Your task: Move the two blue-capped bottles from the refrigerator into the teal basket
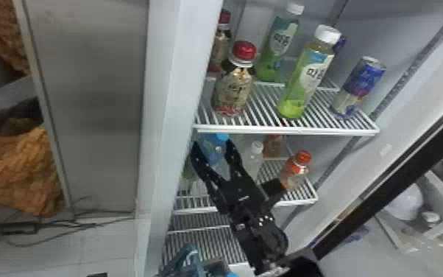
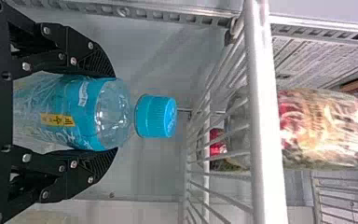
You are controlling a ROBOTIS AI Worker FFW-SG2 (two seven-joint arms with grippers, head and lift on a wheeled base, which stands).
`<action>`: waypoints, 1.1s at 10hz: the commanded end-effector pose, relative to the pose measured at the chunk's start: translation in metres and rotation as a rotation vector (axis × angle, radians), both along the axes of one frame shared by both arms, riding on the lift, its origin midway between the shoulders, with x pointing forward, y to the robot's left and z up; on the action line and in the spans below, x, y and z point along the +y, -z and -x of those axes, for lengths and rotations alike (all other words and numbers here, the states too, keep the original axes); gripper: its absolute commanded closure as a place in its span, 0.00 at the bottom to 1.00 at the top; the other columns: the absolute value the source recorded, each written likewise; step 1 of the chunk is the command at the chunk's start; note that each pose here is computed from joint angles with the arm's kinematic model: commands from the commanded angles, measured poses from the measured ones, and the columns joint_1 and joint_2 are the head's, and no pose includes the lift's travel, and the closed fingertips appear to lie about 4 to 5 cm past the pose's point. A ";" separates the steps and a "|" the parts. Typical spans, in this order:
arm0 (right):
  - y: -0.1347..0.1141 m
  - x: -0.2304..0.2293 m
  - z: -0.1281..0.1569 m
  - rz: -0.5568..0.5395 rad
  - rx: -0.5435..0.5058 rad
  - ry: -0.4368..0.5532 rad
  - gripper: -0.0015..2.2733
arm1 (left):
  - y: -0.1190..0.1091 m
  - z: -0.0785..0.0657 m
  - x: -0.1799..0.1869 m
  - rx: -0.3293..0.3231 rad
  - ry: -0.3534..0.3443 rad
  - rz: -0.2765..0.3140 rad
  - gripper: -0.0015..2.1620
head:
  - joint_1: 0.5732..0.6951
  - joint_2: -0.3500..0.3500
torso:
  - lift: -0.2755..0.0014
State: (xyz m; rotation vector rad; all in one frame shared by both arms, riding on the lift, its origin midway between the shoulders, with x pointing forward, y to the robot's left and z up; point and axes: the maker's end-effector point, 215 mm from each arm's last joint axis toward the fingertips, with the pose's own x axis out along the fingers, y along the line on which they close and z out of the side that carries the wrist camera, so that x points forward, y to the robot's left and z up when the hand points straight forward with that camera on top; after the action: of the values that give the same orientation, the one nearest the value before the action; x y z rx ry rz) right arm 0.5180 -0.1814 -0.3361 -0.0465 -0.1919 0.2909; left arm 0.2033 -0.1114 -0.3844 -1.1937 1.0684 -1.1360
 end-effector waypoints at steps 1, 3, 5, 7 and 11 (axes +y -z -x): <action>-0.007 -0.004 0.018 -0.005 0.001 0.001 0.28 | 0.000 -0.001 0.000 0.000 -0.001 0.000 0.51 | 1.00 0.00 | 0.44; -0.012 -0.008 0.040 -0.003 0.006 -0.009 0.28 | 0.000 -0.001 0.001 0.000 -0.005 0.000 0.51 | 1.00 0.00 | 0.44; -0.012 -0.014 0.063 0.003 0.037 -0.013 0.28 | 0.002 0.000 0.001 0.005 -0.007 -0.001 0.51 | 1.00 0.00 | 0.44; -0.023 -0.013 0.086 -0.005 0.047 -0.032 0.28 | 0.002 0.000 0.002 0.005 -0.008 -0.001 0.51 | 1.00 0.00 | 0.44; -0.024 -0.024 0.126 0.015 0.126 -0.042 0.28 | 0.002 -0.002 0.003 0.007 -0.017 -0.002 0.51 | 1.00 0.00 | 0.44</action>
State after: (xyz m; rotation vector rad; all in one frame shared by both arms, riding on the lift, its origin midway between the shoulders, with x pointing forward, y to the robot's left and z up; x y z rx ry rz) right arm 0.3967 -0.2012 -0.3123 -0.0352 -0.0768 0.3440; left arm 0.2048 -0.1085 -0.3872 -1.2029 1.0639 -1.1183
